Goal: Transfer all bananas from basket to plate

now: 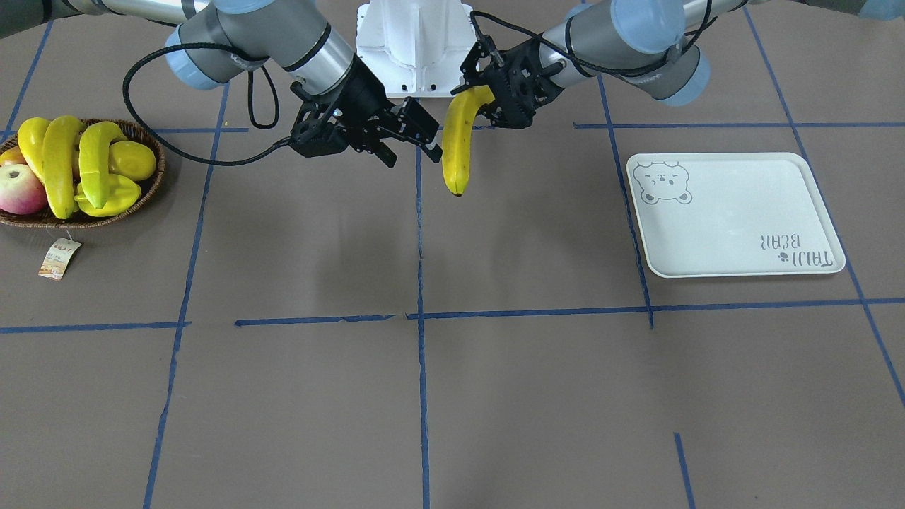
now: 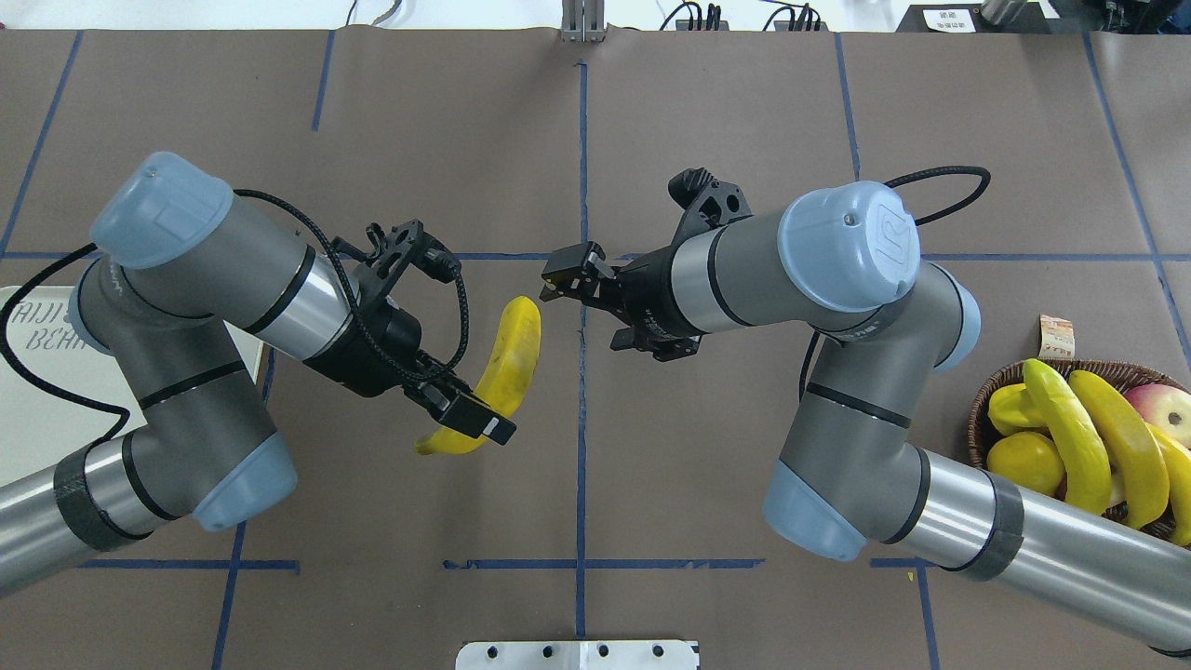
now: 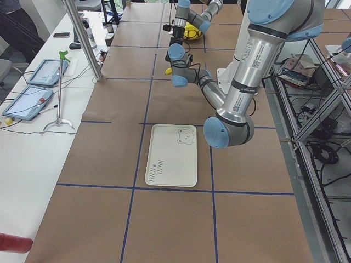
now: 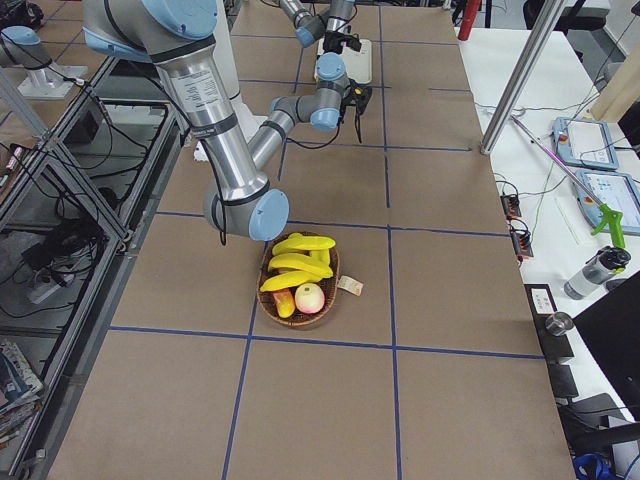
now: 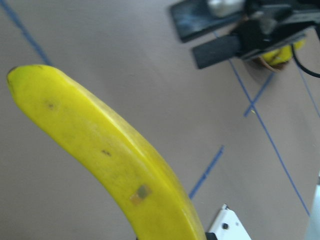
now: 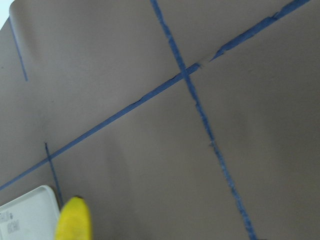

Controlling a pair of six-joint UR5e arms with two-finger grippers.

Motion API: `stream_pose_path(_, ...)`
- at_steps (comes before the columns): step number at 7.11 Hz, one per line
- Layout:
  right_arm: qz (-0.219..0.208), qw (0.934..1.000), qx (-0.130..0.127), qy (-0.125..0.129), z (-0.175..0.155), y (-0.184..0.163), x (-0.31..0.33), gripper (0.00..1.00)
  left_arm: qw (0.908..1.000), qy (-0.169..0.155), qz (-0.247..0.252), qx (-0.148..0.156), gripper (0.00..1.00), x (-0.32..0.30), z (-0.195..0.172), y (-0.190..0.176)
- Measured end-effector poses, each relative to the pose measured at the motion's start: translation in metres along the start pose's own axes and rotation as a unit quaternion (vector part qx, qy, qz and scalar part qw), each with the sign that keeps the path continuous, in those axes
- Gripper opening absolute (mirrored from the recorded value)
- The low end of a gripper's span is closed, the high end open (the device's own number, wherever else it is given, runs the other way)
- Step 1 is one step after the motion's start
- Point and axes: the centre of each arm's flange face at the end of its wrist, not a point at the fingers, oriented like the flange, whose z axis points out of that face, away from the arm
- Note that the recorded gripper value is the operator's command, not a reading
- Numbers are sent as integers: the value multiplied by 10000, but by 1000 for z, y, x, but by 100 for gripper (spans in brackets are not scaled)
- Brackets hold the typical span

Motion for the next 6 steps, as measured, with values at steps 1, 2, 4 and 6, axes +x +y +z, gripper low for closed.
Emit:
stream_pose_path(1,-40,9993,80,359,3,-11,11,100,9988,-327,-315,185,0,-37,-26,2)
stream_pose_path(2,-131,9969,98,768,2,-24,19,100,9957,-626,-592,346,1,-74,-54,9)
stream_pose_path(4,-232,9894,49,1434,-21,-55,40,100,9868,-1104,-1091,464,1,-136,-94,35)
stream_pose_path(6,-523,9783,-11,2006,-56,-61,67,100,9753,-1645,-1401,461,1,-201,-134,82)
